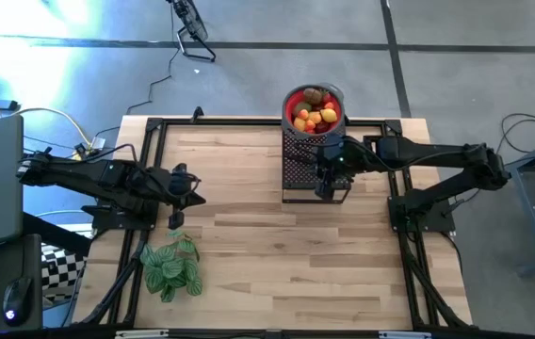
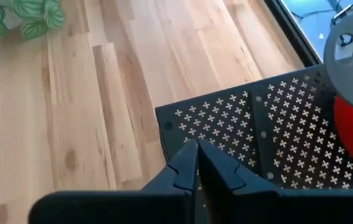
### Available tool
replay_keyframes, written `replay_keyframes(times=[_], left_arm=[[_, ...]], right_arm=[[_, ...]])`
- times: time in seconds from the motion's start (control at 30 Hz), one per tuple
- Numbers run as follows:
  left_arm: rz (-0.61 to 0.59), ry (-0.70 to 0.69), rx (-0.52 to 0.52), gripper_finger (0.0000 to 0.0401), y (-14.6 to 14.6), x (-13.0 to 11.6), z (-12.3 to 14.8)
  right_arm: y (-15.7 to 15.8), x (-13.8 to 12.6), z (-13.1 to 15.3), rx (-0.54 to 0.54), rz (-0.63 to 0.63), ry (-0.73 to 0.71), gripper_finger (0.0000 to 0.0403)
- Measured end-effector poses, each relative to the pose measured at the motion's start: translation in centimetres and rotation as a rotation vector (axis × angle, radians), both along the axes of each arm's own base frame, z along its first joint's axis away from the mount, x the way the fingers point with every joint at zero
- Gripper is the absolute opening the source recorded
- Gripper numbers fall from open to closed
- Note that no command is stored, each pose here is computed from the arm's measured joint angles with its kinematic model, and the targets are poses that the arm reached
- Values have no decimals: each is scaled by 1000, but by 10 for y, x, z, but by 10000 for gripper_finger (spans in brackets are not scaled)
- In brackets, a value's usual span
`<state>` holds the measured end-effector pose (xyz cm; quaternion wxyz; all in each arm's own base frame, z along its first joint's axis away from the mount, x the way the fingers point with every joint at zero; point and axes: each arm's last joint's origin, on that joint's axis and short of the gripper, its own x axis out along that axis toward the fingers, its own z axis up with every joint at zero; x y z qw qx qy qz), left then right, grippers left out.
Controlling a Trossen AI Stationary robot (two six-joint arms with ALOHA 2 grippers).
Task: Pick & Place Fruit
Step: Return to Home Position
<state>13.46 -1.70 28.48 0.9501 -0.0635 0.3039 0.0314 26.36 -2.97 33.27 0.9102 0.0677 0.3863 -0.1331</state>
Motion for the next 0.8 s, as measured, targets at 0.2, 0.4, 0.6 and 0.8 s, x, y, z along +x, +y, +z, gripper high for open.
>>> replay_keyframes(times=[0.2,0.4,0.6,0.8], left_arm=[[17,-122,76,0,1,6,10],[92,-267,205,0,-2,9,14],[20,-265,244,0,-10,5,-6],[-25,-310,295,0,-13,-7,-2]], right_arm=[[4,1,-1,37,42,2,3],[23,3,-8,-13,63,4,3],[42,-2,-35,-36,87,-49,3],[39,-19,-39,-39,79,-174,3]])
